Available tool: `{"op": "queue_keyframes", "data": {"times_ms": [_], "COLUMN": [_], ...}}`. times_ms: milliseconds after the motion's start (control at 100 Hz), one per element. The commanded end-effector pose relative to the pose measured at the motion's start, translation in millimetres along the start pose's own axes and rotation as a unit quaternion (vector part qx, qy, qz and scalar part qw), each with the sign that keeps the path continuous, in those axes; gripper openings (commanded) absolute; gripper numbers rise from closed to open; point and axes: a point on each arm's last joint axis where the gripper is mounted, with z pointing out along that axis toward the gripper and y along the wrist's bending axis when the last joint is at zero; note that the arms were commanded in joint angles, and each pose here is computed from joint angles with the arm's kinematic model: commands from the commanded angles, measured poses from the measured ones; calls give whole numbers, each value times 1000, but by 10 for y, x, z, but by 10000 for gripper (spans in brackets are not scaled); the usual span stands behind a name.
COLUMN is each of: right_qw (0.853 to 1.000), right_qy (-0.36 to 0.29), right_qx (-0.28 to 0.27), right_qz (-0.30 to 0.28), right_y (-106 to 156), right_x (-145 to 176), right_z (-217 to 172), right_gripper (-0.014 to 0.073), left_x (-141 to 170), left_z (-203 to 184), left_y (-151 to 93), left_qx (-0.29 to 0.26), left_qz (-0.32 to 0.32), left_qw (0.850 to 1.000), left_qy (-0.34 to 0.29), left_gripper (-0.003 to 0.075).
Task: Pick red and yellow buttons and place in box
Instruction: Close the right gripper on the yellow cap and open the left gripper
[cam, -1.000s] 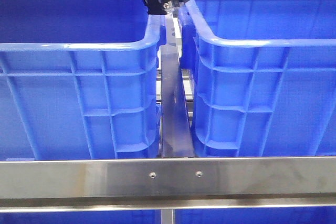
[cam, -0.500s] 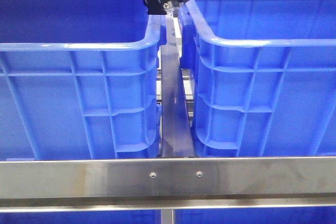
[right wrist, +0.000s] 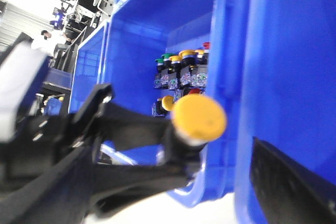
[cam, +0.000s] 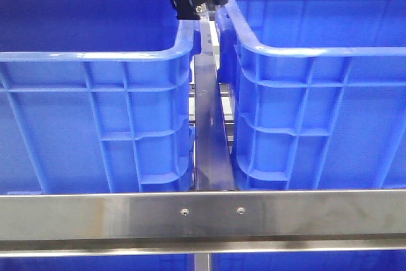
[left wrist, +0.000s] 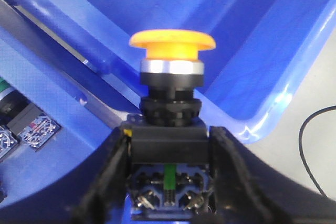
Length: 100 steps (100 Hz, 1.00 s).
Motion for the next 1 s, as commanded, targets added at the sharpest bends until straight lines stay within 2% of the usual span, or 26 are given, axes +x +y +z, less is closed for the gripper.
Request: {"op": "queue_keyframes", "data": {"times_ms": [0,300,480,810,890,990], "right_qw": [999,996,996,994,994,994], "right_qy": [-9,11,17,14,14,15], "right_qx": [-43,-80,-69,-89,-89,-91], "right_qz": [10,41,55,56,57,57], "right_y": [76,23,-37,-29,-29,-26], "right_x": [-100,-64,-25,-17,-18,-15], "right_z": [51,329,479,562,562,562], "right_gripper": [622,622,622,617,575,452], "left_x": [-115,-115,-115,-115,-115,-116], "left_z": [-264,-264,-264,-264,-264,-264], "left_y": [-74,-76,-76,-76,-76,-79], "left_qx": [7,7,7,7,7,9], "left_qz": [-1,-1,-1,-1,-1,-3], "left_qw": [998,998,998,998,998,998], "left_qy": [-61,-61,-61,-61,-61,-61], "left_gripper": [157,157,157,157,157,157]}}
